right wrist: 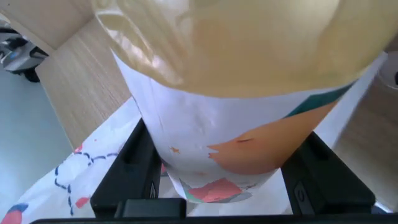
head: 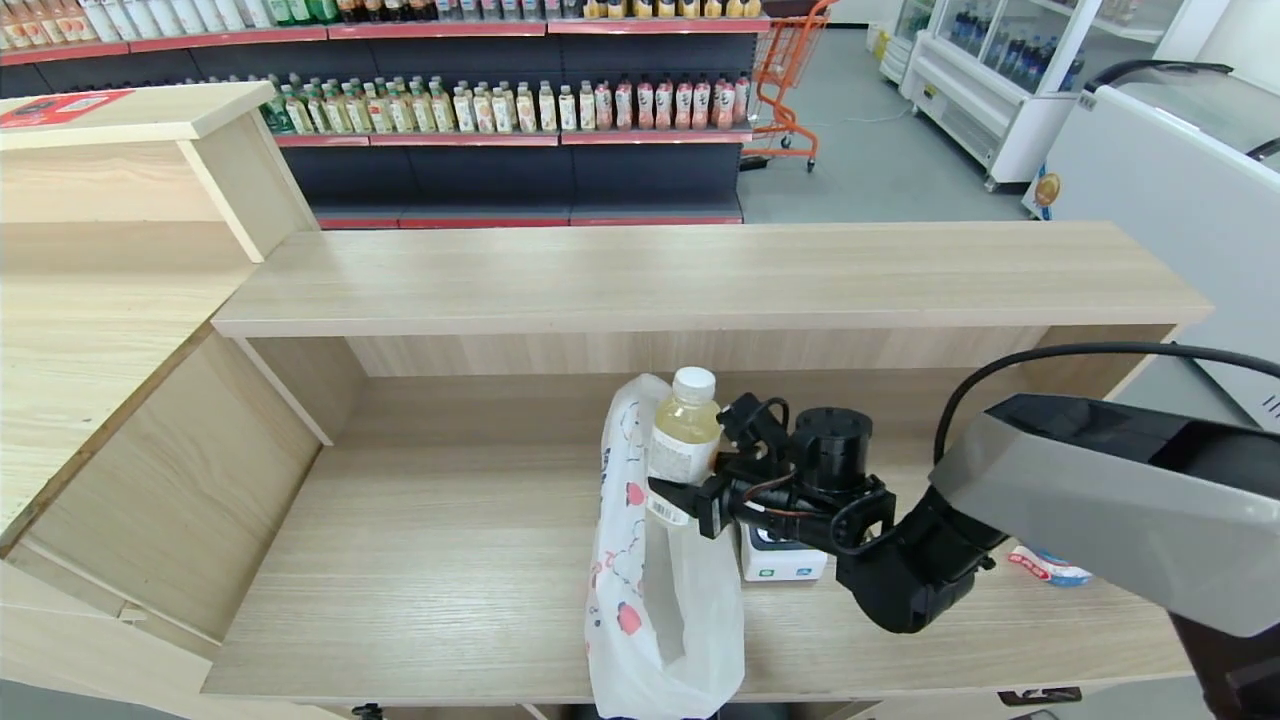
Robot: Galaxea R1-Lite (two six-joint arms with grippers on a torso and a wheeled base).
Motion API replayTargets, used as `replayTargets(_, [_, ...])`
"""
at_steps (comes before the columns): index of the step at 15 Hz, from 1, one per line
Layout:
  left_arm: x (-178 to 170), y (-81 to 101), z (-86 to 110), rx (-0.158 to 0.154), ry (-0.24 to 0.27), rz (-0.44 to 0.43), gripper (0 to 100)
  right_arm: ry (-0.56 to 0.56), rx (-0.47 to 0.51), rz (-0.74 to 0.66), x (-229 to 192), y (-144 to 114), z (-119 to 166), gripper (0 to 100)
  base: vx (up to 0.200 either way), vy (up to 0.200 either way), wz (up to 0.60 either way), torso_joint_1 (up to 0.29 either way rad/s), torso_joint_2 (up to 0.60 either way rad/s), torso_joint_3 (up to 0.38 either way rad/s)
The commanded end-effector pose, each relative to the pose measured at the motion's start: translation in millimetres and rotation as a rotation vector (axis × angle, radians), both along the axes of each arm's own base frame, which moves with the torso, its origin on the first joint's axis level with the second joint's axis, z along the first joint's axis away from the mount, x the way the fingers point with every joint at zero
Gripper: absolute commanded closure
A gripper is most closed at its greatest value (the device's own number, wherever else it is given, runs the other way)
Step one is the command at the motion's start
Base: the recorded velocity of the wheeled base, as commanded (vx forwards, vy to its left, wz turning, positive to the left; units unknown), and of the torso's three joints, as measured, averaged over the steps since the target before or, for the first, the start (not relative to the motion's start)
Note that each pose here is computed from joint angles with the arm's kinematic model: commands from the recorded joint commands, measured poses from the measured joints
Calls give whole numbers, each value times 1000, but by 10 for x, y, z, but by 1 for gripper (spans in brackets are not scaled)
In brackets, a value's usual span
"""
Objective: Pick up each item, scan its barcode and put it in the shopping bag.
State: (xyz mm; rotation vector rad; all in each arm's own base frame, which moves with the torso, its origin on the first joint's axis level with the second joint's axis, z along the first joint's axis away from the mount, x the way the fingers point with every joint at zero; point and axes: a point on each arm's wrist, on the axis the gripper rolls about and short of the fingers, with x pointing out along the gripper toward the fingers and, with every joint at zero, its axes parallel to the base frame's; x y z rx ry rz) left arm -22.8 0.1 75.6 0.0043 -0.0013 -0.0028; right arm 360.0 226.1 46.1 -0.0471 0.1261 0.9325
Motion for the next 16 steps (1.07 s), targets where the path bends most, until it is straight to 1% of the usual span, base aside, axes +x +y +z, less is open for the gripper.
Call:
replayTargets(1, [0,0,0,0,0,0,0,7,-3,17,71,125,-145,100,0,0,0,0,0,0])
replayTargets(3, [0,0,0,0,0,0,0,-2,-3,19,133,180,-216,100,0,0,0,0,0,0])
replayTargets(6, [0,0,0,0,0,0,0,-18,-26,18,233,257,-446,100,0,0,0,0,0,0])
replayTargets(7, [0,0,0,0,0,0,0,-67,-63,27,295,296,-576,100,0,0,0,0,0,0])
replayTargets(8, [1,0,1,0,1,0,0,-91,-70,29,336,322,-623,100,0,0,0,0,0,0])
replayTargets(10, [0,0,0,0,0,0,0,-131,-75,31,412,370,-673,100,0,0,0,0,0,0])
replayTargets(11, [0,0,0,0,0,0,0,-131,-75,31,412,370,-673,100,0,0,0,0,0,0])
replayTargets(13, [0,0,0,0,0,0,0,-169,-112,20,453,391,-798,100,0,0,0,0,0,0])
replayTargets(15, [0,0,0,0,0,0,0,-204,-108,6,454,389,-868,100,0,0,0,0,0,0])
replayTargets(16, [0,0,0,0,0,0,0,-218,-100,5,441,381,-886,0,0,0,0,0,0,0])
